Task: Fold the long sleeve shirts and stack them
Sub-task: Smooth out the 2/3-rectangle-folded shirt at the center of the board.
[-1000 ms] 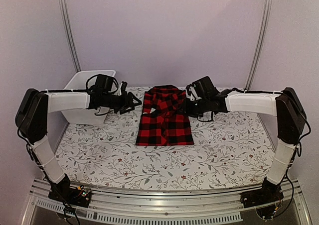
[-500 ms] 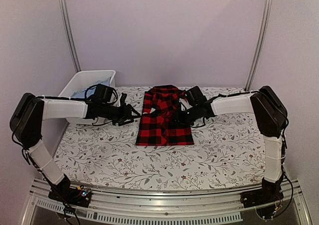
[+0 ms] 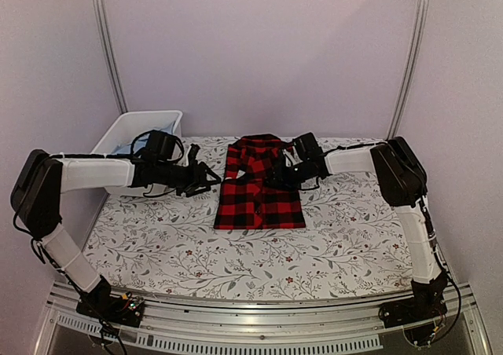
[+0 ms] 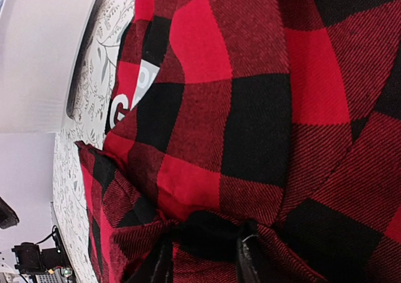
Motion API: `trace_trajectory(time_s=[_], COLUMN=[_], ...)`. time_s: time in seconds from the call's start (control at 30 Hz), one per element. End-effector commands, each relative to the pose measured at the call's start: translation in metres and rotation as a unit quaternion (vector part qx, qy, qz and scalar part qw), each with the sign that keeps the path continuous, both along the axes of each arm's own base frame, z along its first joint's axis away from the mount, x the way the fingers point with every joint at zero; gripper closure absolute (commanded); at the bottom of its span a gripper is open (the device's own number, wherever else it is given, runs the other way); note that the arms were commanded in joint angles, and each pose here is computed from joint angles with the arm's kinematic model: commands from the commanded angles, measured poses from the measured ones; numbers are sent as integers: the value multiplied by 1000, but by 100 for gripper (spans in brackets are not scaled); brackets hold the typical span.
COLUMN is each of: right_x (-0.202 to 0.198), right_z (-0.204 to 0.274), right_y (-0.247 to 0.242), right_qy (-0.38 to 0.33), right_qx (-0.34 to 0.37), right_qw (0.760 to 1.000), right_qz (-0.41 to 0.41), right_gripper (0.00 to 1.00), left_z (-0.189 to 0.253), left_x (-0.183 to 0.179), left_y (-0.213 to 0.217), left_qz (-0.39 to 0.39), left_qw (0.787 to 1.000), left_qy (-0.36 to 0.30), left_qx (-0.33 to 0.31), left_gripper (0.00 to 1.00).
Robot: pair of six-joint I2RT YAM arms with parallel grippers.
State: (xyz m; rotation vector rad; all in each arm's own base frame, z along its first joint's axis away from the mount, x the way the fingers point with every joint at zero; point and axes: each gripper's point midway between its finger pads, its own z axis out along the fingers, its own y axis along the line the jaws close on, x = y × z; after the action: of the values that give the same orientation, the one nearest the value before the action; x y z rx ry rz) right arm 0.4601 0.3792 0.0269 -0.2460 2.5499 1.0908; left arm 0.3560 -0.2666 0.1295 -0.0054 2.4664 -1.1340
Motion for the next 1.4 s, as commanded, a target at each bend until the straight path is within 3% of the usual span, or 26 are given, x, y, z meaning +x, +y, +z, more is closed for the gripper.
trace_trajectory(time_s=[0.0,0.1,0.23,0.4,0.57,0.67,0.97,1.37], right_x=[-5,0,11,18,-1,-20,-46,-23], right_z=[-38,-34,13,67,90,94,72,43], right_y=[-8,-23,-37,-53,-28,-4,32,54], right_qy=[36,30,-17,-61,-64,-60,-6,24], right_qx=[-28,-48,-61,-60,-22,18,74,98], right_qw=[999,998,997,994,997,998,996,994], right_qz=[-2,-16,-37,-62,-31,3,41,52], right_gripper=[61,53,45,43,44,43,25,23], left_z=[5,4,-1,-6,-10,-14,-10,-1], left_x=[-4,-4,-4,-2,-1,-1,-6,-11], left_y=[-7,-11,-12,-23,-34,-34,-31,-23], left_qz=[-12,-15,-15,-24,-32,-32,-30,-25], left_qw=[1000,1000,1000,1000,999,999,1000,1000], left_qy=[-4,-2,-1,1,2,6,4,-3], left_qx=[-2,-2,1,-1,-1,0,3,2], left_gripper=[48,48,48,48,48,48,48,48])
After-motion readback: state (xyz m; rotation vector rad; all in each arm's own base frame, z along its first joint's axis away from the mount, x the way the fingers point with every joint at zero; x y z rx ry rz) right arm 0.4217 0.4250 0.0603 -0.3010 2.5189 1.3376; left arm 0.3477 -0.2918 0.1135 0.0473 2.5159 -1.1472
